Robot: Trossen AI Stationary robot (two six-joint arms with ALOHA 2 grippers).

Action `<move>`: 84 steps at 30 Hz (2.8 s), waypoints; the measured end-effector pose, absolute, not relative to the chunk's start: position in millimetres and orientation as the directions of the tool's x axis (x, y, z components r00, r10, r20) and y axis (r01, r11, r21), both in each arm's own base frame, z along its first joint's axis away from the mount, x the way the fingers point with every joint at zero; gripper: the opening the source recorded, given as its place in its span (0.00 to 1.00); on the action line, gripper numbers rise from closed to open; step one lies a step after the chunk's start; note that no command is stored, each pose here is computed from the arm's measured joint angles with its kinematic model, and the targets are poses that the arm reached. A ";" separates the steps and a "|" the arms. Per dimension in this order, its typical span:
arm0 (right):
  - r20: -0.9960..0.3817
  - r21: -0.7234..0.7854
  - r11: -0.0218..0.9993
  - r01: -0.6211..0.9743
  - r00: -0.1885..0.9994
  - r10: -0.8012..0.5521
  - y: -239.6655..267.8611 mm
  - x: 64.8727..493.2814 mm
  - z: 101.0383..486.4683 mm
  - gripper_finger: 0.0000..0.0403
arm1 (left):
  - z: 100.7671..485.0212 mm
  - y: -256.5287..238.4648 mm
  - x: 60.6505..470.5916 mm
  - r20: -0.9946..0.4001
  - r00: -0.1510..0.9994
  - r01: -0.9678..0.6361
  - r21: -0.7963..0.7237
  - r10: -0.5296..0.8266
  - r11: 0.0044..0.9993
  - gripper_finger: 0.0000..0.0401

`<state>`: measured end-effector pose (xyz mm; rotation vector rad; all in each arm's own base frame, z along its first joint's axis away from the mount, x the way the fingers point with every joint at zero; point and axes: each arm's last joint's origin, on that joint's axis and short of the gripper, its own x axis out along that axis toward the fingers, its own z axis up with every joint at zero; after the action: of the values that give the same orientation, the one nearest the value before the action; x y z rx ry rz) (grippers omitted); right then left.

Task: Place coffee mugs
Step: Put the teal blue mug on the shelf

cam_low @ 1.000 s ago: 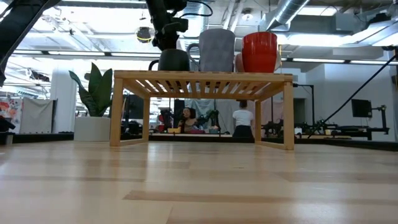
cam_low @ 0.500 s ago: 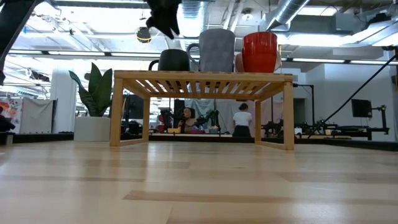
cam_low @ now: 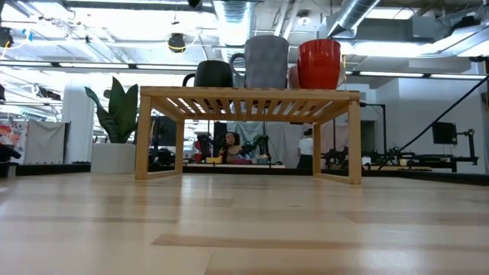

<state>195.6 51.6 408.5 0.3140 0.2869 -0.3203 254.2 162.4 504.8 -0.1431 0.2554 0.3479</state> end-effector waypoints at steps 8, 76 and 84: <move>-0.498 0.268 0.905 0.330 0.852 -0.163 56.8 169.1 395.1 0.54 | 446.6 102.2 253.0 0.059 0.984 -0.166 -0.074 0.170 0.983 0.51; -0.876 0.369 0.506 0.780 0.474 -0.091 65.6 262.5 207.3 0.10 | 439.2 65.3 185.7 0.320 0.909 -0.303 0.061 0.269 0.951 0.51; -0.826 0.406 0.579 0.707 0.555 -0.098 29.2 343.5 210.3 0.10 | 444.5 60.5 170.9 0.335 0.899 -0.326 0.076 0.283 0.942 0.51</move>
<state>343.5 29.2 210.3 0.8223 0.8549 -0.5448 170.9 60.5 444.5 0.1317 -0.3265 0.3161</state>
